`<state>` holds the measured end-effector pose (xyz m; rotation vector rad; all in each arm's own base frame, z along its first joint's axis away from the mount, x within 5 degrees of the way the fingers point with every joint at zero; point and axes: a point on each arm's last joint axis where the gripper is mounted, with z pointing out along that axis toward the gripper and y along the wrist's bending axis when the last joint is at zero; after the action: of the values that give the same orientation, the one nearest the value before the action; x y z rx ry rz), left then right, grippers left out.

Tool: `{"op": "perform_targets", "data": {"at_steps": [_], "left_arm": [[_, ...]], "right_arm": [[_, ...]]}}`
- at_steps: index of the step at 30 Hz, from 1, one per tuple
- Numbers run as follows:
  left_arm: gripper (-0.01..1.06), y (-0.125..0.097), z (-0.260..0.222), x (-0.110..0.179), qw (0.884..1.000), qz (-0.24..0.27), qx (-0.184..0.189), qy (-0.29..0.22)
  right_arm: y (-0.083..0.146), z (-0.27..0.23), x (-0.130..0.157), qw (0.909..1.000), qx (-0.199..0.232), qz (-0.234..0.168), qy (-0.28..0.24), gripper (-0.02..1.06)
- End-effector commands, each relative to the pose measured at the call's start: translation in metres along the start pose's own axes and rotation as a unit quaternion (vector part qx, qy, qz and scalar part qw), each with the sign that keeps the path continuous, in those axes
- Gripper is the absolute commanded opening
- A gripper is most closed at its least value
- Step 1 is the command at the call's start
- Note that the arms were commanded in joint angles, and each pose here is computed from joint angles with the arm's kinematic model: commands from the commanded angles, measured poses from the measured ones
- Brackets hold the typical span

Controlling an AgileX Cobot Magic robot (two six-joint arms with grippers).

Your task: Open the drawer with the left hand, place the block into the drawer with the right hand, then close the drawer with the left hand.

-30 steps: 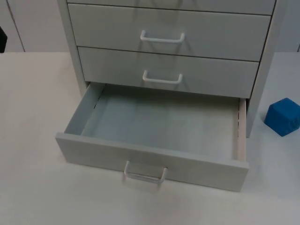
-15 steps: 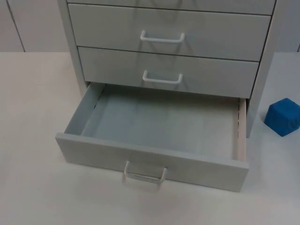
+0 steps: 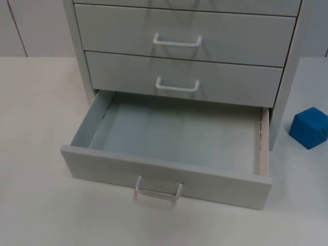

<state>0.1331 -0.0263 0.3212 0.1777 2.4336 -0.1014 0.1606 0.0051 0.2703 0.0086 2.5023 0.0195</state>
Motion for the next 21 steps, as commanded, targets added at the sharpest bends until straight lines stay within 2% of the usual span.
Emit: {"op": "perform_targets", "data": {"at_steps": [1,4,13,17,21], "left_arm": [[1.05,0.002,0.006,0.009,1.0,0.006,-0.009,-0.01],[1.05,0.003,0.011,0.021,1.0,0.007,-0.01,-0.024],[1.05,0.004,-0.004,0.026,0.998,0.008,-0.011,-0.067],[1.05,0.004,-0.004,0.026,0.998,0.008,-0.011,-0.067],[1.05,0.004,-0.004,0.026,0.998,0.008,-0.011,-0.067]], "right_arm": [[-0.001,-0.001,-0.001,1.0,0.001,0.001,-0.003,1.05],[-0.001,-0.001,-0.001,1.0,0.001,0.001,-0.003,1.05],[-0.001,-0.001,0.0,1.0,0.001,0.001,0.002,1.05],[-0.001,-0.001,-0.001,0.9999,0.001,-0.017,-0.003,1.05],[0.0,-0.003,-0.01,0.9998,0.001,-0.018,-0.01,1.05]]}}
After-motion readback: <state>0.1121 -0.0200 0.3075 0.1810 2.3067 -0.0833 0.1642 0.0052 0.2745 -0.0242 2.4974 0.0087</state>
